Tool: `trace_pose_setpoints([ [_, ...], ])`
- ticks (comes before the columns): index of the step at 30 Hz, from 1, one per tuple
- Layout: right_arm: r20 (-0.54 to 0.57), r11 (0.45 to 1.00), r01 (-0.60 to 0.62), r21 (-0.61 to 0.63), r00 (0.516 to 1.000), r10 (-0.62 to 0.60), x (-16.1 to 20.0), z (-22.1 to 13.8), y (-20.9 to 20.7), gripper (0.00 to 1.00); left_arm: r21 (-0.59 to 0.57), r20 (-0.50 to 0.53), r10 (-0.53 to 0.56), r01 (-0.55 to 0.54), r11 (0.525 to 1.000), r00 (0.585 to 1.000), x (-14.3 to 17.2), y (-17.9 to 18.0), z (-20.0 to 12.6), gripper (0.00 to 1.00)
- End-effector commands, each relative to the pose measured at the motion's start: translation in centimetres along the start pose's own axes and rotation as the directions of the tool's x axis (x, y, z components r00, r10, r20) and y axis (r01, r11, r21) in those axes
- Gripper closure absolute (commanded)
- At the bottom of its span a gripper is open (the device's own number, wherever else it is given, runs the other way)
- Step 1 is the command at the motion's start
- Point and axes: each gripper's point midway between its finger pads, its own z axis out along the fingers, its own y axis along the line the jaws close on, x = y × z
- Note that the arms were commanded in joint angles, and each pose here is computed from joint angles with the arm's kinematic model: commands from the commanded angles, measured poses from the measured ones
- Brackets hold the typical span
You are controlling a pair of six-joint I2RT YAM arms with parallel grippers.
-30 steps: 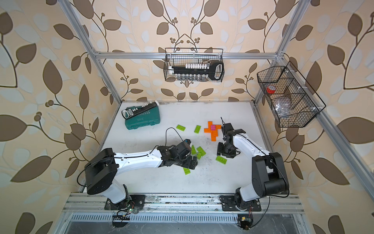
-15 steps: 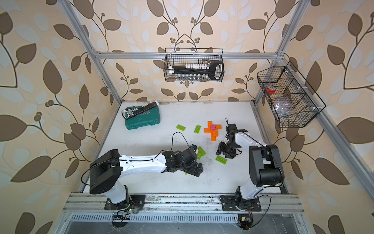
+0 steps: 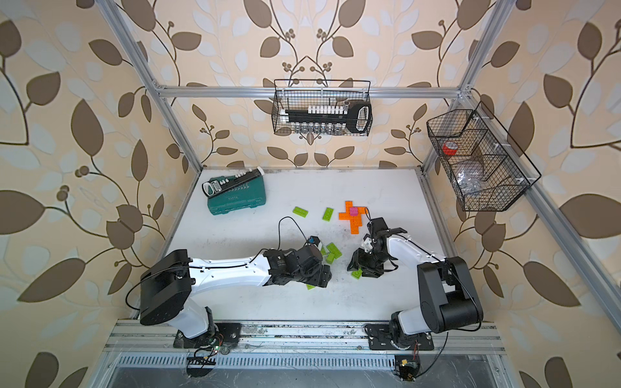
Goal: Assemble a small pinwheel with lego
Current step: Adjust the lego brick at the center of the board.
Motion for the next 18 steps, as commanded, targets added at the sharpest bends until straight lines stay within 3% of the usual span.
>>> trace_pose_setpoints([
  [1, 0.104, 0.999, -0.035, 0.021, 0.994, 0.033, -1.2, -1.3, -0.3, 0.42, -0.072, 0.000, -0.001, 0.001, 0.997, 1.000, -1.2, 0.3, -0.5, 0.13],
  [4, 0.241, 0.990, -0.140, 0.016, 0.961, 0.132, -2.9, -3.8, -2.4, 0.42, -0.123, -0.038, 0.054, -0.058, 0.991, 0.998, -1.5, -0.4, 0.0, 0.15],
  [9, 0.343, 0.960, -0.260, -0.099, 0.897, 0.278, -4.6, -7.3, -4.6, 0.42, -0.162, -0.131, 0.180, -0.201, 0.966, 0.975, -2.3, -2.9, 2.1, 0.23],
  [18, 0.353, 0.876, -0.373, -0.304, 0.810, 0.468, -5.2, -9.8, -7.1, 0.43, -0.152, -0.226, 0.327, -0.365, 0.919, 0.918, -3.3, -7.7, 5.9, 0.31],
])
